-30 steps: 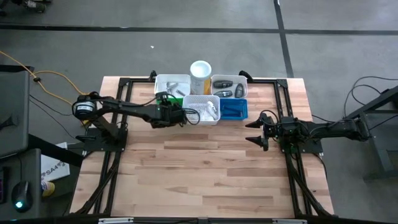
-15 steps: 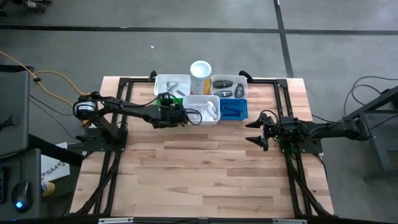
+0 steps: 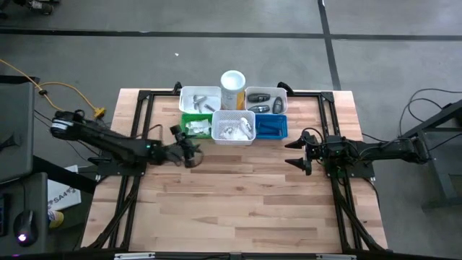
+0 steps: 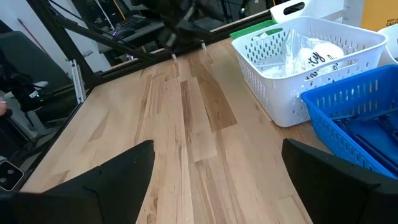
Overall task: Pick & Place Travel size toiletries
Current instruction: Return to Home Position
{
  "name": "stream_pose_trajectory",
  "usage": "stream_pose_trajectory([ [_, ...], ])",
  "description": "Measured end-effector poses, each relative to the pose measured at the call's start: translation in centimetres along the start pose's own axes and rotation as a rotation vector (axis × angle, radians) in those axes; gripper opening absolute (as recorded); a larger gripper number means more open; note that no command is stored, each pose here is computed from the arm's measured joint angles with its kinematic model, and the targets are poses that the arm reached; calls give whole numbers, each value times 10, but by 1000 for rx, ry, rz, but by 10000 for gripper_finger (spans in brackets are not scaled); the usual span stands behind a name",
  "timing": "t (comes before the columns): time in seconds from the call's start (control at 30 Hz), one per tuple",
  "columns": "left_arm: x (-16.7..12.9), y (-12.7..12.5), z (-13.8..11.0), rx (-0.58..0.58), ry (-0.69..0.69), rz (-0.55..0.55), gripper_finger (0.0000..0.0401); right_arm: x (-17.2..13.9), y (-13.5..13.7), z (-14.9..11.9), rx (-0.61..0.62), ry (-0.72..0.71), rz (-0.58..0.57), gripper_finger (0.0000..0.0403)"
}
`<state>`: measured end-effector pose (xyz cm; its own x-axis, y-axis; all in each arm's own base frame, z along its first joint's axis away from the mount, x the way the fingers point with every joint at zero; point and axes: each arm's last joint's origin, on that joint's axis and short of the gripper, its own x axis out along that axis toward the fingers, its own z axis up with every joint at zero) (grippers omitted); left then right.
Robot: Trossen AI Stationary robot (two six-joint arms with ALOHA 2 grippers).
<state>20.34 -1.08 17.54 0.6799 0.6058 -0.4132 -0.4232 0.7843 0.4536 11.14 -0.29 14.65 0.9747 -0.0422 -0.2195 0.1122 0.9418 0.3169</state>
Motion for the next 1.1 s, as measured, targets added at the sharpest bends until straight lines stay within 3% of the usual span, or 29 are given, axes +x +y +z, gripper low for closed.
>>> stream_pose_trajectory([
  [0.13,-18,8,-17,-19,-130,-142,184,0,0,0,0,0,0,346],
  [0.33,-34,18,-41,-45,-312,-246,184,0,0,0,0,0,0,346],
  [0.6,-47,23,-54,-59,-515,-416,184,0,0,0,0,0,0,346],
  [0.97,-51,22,-61,-58,-546,-543,184,0,0,0,0,0,0,346],
  [1.1,-50,26,-66,-71,-501,-527,184,0,0,0,0,0,0,346],
])
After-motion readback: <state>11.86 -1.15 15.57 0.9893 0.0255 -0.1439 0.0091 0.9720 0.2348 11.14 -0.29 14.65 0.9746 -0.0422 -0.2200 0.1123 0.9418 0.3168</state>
